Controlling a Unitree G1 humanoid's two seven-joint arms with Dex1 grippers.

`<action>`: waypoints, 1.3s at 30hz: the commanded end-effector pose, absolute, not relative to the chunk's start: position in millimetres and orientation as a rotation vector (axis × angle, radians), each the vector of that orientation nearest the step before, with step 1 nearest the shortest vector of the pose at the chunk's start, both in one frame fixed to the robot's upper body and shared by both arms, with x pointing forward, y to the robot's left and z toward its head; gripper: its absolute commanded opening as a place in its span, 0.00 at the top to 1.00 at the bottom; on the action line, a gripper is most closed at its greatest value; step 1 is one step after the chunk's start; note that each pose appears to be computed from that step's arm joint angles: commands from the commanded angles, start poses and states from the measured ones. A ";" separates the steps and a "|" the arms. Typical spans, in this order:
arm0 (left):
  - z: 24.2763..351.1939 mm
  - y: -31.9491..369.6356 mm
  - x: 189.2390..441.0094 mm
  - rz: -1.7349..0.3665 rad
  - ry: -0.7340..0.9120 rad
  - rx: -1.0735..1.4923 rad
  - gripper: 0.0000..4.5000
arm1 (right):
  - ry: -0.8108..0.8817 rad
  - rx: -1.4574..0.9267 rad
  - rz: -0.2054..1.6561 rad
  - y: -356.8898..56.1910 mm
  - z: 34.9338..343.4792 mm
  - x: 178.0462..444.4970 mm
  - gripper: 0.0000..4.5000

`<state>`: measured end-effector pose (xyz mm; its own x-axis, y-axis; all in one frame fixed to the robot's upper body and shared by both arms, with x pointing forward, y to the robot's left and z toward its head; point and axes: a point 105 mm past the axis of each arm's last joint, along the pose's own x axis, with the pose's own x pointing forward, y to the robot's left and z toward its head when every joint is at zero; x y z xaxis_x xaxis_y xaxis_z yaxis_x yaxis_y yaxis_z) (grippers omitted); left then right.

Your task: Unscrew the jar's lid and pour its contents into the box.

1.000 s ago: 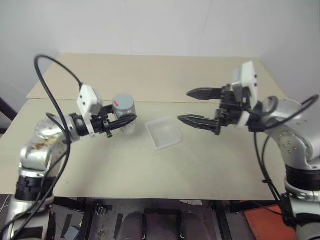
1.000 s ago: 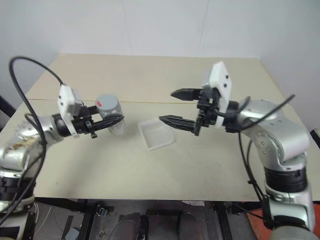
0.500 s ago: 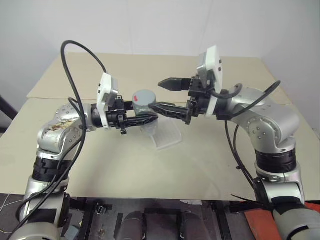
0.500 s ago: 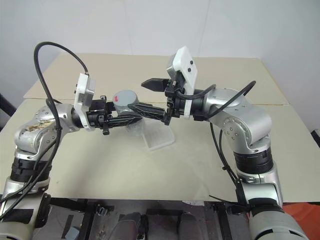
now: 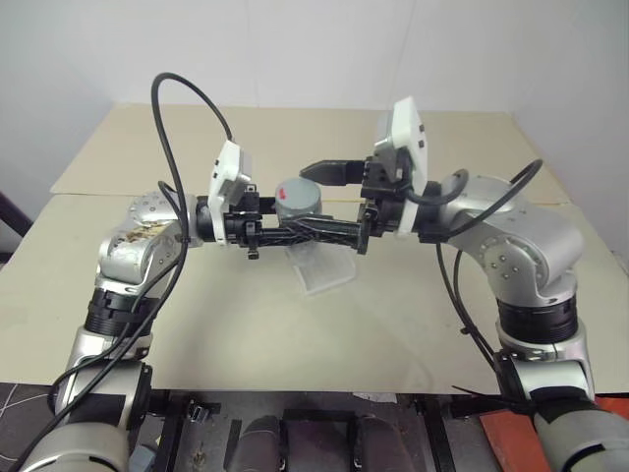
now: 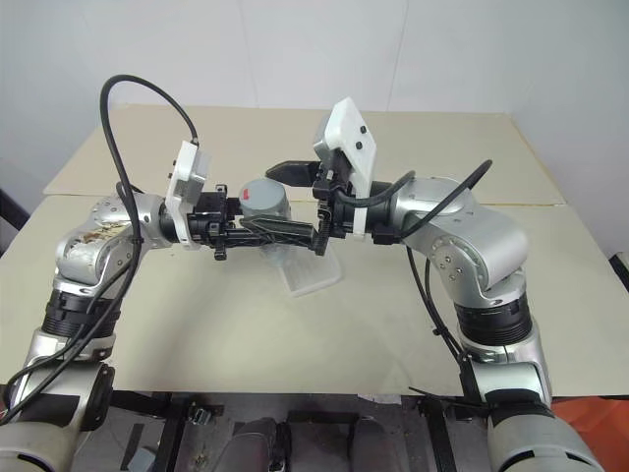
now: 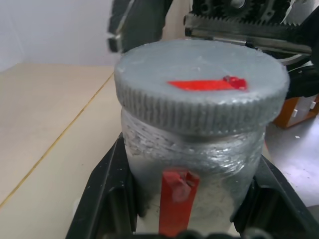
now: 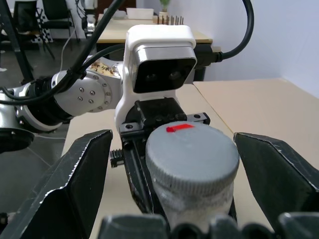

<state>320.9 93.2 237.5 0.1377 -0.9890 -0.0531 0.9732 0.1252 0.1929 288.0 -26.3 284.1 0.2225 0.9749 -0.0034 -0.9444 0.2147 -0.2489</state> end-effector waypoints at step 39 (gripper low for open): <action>254.9 87.4 264.3 -1.773 -0.184 0.239 0.57 | -0.293 -0.215 2.064 4.2 291.9 270.6 0.38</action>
